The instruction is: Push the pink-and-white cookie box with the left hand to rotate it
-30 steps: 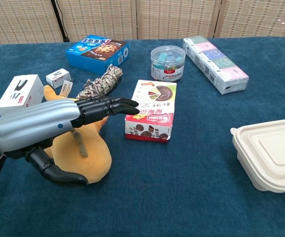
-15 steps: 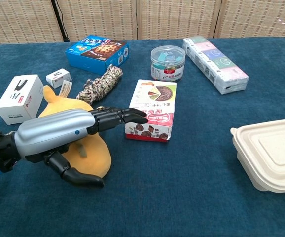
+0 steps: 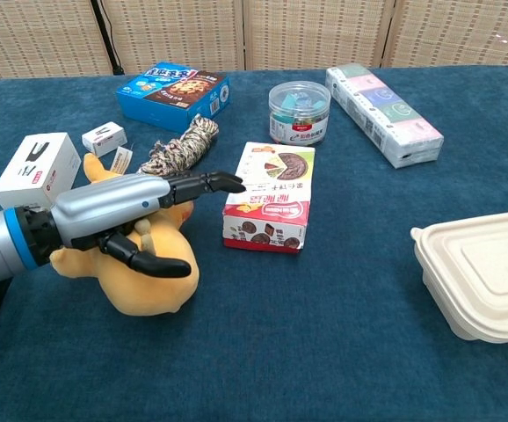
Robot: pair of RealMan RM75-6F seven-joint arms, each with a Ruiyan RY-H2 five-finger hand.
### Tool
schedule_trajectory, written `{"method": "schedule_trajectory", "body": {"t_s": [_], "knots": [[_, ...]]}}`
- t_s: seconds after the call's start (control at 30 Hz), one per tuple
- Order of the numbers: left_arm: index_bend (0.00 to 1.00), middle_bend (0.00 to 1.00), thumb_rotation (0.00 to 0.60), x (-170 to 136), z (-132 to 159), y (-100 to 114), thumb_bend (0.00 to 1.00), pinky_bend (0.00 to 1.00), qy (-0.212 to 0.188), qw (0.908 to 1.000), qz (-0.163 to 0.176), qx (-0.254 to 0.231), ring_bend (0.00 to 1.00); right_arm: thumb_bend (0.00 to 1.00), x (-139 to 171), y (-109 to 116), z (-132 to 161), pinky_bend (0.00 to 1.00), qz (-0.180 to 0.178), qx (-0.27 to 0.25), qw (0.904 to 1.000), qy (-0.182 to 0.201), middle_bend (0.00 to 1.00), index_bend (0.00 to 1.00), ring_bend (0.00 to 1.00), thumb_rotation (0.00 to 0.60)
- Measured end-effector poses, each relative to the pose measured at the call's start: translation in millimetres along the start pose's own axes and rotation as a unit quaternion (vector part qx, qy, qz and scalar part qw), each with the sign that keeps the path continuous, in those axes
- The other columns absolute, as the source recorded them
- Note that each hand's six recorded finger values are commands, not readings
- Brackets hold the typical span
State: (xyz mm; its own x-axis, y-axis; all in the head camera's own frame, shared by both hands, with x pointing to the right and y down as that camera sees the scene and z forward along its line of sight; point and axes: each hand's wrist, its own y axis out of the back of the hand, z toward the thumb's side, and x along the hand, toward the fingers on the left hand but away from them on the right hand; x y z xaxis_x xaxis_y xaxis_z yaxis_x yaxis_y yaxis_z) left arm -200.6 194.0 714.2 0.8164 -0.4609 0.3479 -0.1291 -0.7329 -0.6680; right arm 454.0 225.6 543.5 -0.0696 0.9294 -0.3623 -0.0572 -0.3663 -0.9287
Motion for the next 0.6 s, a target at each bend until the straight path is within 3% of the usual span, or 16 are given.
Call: {"method": "schedule_trajectory", "body": {"t_s": [0.37, 0.6], "knots": [[0.00, 0.00, 0.074, 1.7, -49.7, 23.7, 0.00, 0.00, 0.047, 0.9983, 0.034, 0.006, 0.00, 0.00, -5.5, -7.5, -1.4, 0.00, 0.012, 0.002, 0.9999, -0.005, 0.00, 0.00, 0.00, 0.600], [0.00, 0.00, 0.074, -8.4, -42.6, 41.0, 0.00, 0.00, 0.017, 0.9970, 0.072, -0.022, 0.00, 0.00, -4.4, -5.7, 0.5, 0.00, 0.009, -0.002, 1.0000, -0.002, 0.00, 0.00, 0.00, 0.600]]}}
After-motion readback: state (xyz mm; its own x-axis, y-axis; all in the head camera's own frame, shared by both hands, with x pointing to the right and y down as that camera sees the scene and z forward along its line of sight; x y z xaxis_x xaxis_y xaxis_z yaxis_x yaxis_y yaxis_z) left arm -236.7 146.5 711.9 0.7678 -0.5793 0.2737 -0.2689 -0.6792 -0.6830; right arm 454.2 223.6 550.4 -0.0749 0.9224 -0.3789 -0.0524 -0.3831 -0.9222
